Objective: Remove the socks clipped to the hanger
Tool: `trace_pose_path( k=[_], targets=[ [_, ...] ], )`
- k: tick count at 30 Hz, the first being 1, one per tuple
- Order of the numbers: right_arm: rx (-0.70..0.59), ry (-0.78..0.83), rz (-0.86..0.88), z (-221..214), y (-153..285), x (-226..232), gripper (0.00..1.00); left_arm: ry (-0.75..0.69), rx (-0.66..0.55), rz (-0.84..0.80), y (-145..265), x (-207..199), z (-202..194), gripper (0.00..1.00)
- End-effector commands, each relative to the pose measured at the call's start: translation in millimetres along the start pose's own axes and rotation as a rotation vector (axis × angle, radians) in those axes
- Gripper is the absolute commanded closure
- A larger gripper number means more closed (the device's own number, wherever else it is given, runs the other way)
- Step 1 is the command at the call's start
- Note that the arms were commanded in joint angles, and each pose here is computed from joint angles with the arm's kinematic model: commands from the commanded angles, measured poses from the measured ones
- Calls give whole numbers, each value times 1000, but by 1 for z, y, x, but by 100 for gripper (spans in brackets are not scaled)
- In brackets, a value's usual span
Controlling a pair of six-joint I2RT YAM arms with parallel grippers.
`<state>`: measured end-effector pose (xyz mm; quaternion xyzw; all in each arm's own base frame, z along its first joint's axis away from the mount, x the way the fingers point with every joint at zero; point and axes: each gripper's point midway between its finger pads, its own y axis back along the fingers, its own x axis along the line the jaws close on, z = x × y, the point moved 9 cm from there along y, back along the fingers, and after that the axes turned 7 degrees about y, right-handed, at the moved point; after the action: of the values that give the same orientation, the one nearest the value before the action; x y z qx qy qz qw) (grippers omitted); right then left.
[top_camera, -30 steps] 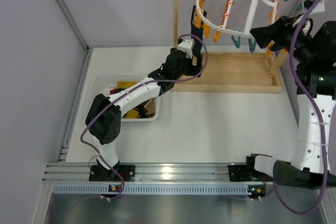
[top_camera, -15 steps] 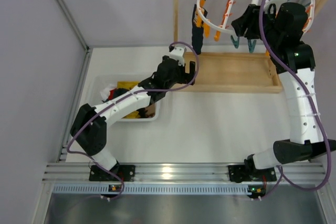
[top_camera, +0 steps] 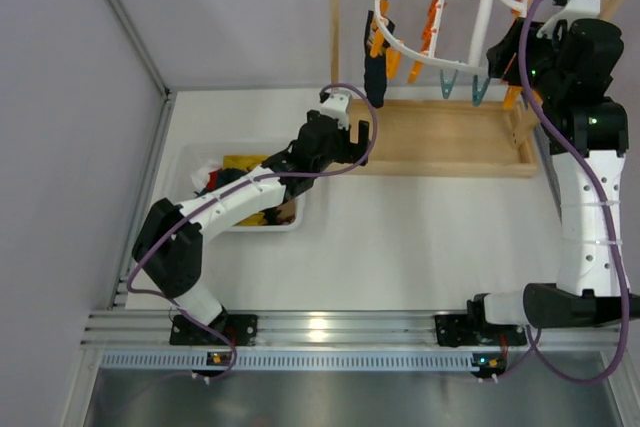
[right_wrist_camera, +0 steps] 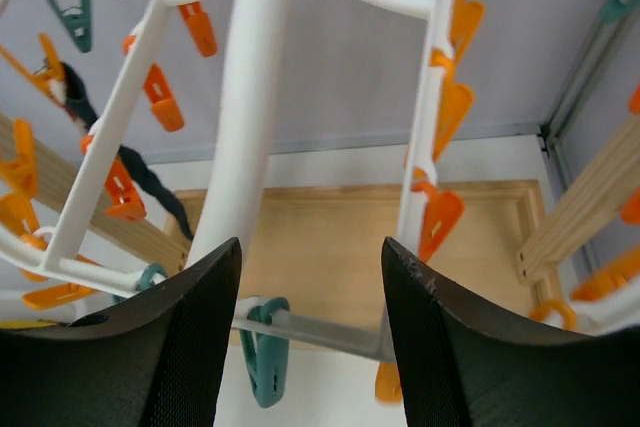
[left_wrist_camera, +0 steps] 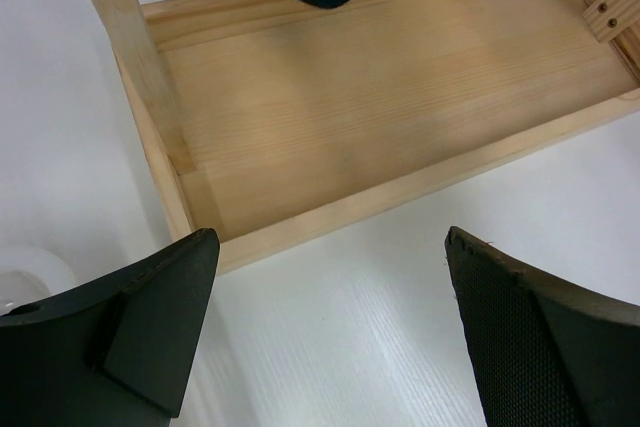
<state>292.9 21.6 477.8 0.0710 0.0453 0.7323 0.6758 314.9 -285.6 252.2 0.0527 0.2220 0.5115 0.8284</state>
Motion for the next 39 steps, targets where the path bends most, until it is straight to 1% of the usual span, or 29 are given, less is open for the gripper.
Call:
trace_pose_path(
  k=[1,8,13,18,20,22,23,25,26,28,32,35,36,37,39],
  targets=[
    [43,-16,-26,-8,-1,-24,44,22,-83,-42,11,-8,21,2],
    [63,-37,-79,-10,-7,-57,44,15,-94,-47,16,-8,25,2],
    [44,-18,-65,-4,-5,-59,43,14,-99,-58,15,-11,29,2],
    [28,2,-86,8,-1,-62,41,23,-137,-76,9,-20,46,2],
    [15,10,-98,15,2,-64,41,18,-133,-91,1,-23,48,2],
    [-3,21,-98,23,5,-65,40,7,-162,-112,-5,-28,60,2],
    [4,21,-99,23,3,-67,40,-1,-144,-148,-12,-31,56,2],
    [-1,32,-98,27,5,-69,39,-5,-165,-186,-19,-30,65,2],
    [5,33,-102,27,3,-71,38,-8,-163,-239,-21,-33,67,2],
    [2,35,-105,29,5,-71,37,-4,-141,-288,-33,-25,66,2],
    [-7,33,-78,33,6,-70,36,-14,-155,-323,-51,-12,75,2],
    [3,29,-47,31,2,-68,34,-60,-130,-371,-70,-12,68,2],
    [7,29,-39,30,1,-68,34,-79,-148,-387,-73,-14,75,2],
    [10,31,-33,29,-1,-68,33,-86,-128,-398,-83,-13,66,2],
    [17,36,-34,28,-4,-70,32,-117,-143,-430,-89,-16,69,2]
  ],
)
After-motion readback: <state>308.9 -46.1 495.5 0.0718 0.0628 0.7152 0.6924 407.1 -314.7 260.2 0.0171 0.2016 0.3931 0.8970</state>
